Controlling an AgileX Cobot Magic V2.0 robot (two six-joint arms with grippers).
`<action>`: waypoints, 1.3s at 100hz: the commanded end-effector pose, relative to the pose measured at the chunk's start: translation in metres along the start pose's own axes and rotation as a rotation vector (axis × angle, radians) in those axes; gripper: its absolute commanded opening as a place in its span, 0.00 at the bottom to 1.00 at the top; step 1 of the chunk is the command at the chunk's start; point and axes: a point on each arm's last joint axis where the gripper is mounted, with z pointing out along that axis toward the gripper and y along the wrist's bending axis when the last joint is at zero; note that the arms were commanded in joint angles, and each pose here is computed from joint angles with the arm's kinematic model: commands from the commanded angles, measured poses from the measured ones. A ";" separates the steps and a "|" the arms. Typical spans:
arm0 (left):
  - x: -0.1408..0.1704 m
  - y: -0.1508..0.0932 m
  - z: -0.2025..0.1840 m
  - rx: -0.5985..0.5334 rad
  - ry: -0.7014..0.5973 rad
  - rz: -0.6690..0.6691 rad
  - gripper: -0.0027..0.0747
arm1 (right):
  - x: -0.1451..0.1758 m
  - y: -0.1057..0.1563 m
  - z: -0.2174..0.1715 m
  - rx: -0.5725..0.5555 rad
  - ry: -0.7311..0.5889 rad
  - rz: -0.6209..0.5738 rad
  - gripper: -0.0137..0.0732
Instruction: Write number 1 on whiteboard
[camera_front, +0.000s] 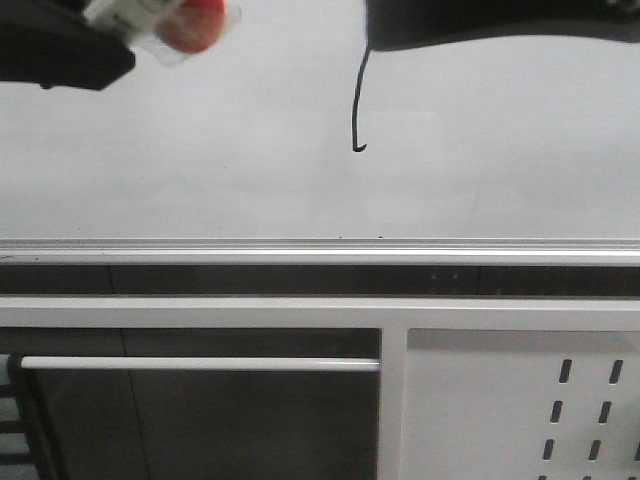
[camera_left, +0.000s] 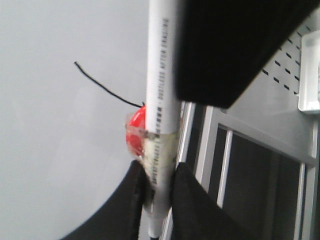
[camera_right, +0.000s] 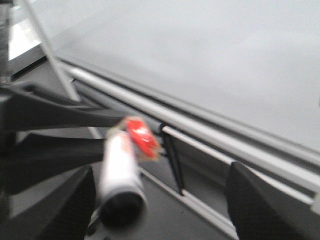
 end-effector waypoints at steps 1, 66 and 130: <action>-0.010 0.021 -0.005 -0.117 -0.035 -0.158 0.01 | -0.022 -0.007 -0.008 0.046 -0.115 -0.002 0.74; 0.008 0.027 -0.006 -0.342 -0.161 -0.984 0.01 | -0.028 -0.076 -0.056 0.278 -0.084 -0.030 0.14; 0.009 -0.007 0.028 -0.478 -0.202 -1.013 0.01 | -0.009 -0.106 -0.071 0.307 -0.089 -0.094 0.07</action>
